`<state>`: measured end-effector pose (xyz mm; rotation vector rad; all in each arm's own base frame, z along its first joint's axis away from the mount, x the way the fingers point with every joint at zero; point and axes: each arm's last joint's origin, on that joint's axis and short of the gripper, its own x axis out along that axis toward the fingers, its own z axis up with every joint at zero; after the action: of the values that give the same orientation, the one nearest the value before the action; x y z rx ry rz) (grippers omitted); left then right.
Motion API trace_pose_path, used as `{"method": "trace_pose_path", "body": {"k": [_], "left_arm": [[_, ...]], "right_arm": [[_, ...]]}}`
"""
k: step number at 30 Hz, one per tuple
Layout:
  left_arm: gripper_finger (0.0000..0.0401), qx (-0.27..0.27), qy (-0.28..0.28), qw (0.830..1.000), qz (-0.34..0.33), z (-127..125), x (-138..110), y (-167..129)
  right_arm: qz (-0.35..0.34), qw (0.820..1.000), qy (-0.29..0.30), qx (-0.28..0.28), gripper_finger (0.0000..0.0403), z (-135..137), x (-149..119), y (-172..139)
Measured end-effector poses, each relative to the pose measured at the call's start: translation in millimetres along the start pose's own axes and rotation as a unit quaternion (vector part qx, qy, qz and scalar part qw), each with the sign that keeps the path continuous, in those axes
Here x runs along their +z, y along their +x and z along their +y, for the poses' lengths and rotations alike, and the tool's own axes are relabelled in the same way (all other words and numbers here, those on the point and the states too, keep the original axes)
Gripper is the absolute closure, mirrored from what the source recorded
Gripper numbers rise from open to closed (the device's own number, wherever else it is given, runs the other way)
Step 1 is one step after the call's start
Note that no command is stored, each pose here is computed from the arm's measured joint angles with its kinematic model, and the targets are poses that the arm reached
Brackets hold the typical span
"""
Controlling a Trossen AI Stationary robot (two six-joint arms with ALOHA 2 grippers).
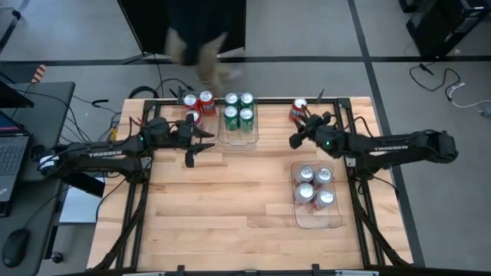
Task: Sort soda cans
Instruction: Put the red soda can into the top left transparent bin
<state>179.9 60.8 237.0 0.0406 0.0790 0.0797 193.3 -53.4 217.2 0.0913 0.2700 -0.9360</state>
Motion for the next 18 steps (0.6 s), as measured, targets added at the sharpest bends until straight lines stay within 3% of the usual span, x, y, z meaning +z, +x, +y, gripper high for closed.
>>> {"method": "trace_pose_path", "body": {"k": [6, 11, 18], "left_arm": [[0.0244, 0.001, 0.003, 1.000, -0.006, -1.2, -4.4, -0.8], [0.0244, 0.001, 0.004, 1.000, -0.006, -1.1, -4.3, -0.8], [0.0244, 0.003, 0.004, 1.000, -0.006, -1.1, -4.4, -0.8]], "right_arm": [[0.021, 1.000, 0.010, -0.012, 0.0214, -18.2, 0.1, 16.7], [0.035, 0.998, 0.020, -0.057, 0.0134, -33.6, -2.0, 29.3], [0.062, 0.996, 0.041, -0.056, 0.0078, -48.9, -5.8, 46.4]]}}
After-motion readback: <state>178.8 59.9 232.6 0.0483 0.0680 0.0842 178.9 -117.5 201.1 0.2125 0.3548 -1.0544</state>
